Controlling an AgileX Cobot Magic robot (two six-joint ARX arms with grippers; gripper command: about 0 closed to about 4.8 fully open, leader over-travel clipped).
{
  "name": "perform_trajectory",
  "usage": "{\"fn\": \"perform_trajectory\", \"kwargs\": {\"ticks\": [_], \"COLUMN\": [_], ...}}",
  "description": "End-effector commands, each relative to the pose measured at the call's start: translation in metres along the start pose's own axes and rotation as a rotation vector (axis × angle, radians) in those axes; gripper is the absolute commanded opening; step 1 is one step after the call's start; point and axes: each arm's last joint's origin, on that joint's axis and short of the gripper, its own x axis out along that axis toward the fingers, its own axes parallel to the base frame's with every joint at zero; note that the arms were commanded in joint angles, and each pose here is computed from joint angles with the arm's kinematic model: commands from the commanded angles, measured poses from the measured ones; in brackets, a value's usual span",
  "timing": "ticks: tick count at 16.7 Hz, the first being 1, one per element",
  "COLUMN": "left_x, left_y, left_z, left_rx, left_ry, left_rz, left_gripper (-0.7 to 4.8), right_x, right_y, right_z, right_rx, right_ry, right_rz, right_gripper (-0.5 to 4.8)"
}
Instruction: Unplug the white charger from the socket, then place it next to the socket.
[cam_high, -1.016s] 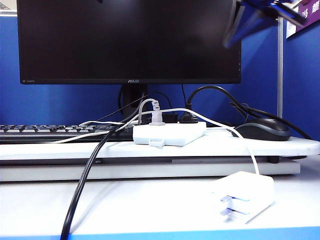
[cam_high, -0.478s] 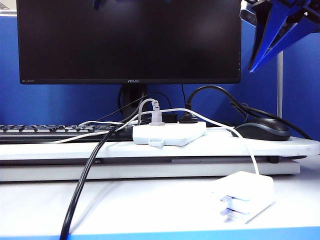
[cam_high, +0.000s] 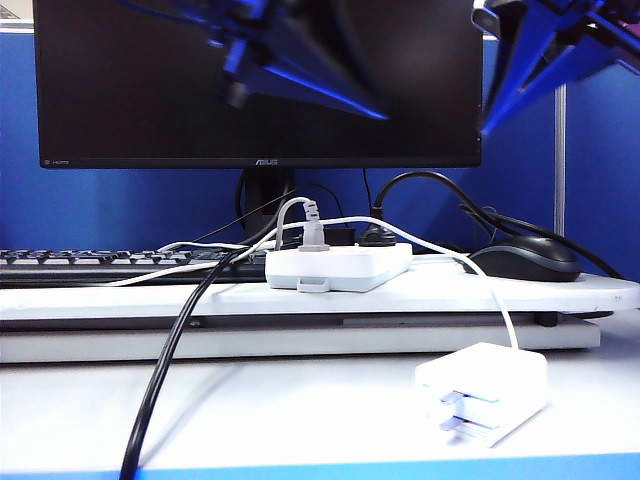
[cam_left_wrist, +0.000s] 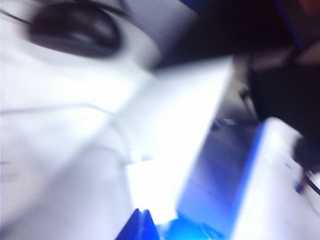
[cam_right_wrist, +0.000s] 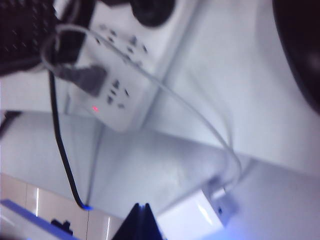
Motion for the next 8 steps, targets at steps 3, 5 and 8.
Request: {"fn": "perform_trajectory", "kwargs": {"ticks": [3,5,8], "left_x": [0.029,0.039,0.058], "left_y": [-0.013,-0.015,-0.016], "left_z": [-0.011,-0.014,-0.022], "left_rx": [0.008,0.007,0.006], "left_ry": [0.108,0.138,0.192], "left_rz": [-0.06,-0.072,-0.08], "left_gripper": [-0.03,-0.03,-0.01], "right_x": [-0.005,-0.009,-0.02], "right_y": [0.0,-0.004,-0.009], "right_z": [0.011,0.015,0.027], "right_rx": [-0.059,-0.047,-0.033], "right_ry": [-0.161,-0.2,-0.311], "right_rz": [-0.098,-0.128,-0.111], "right_gripper": [-0.05,-0.05,-0.05]}}
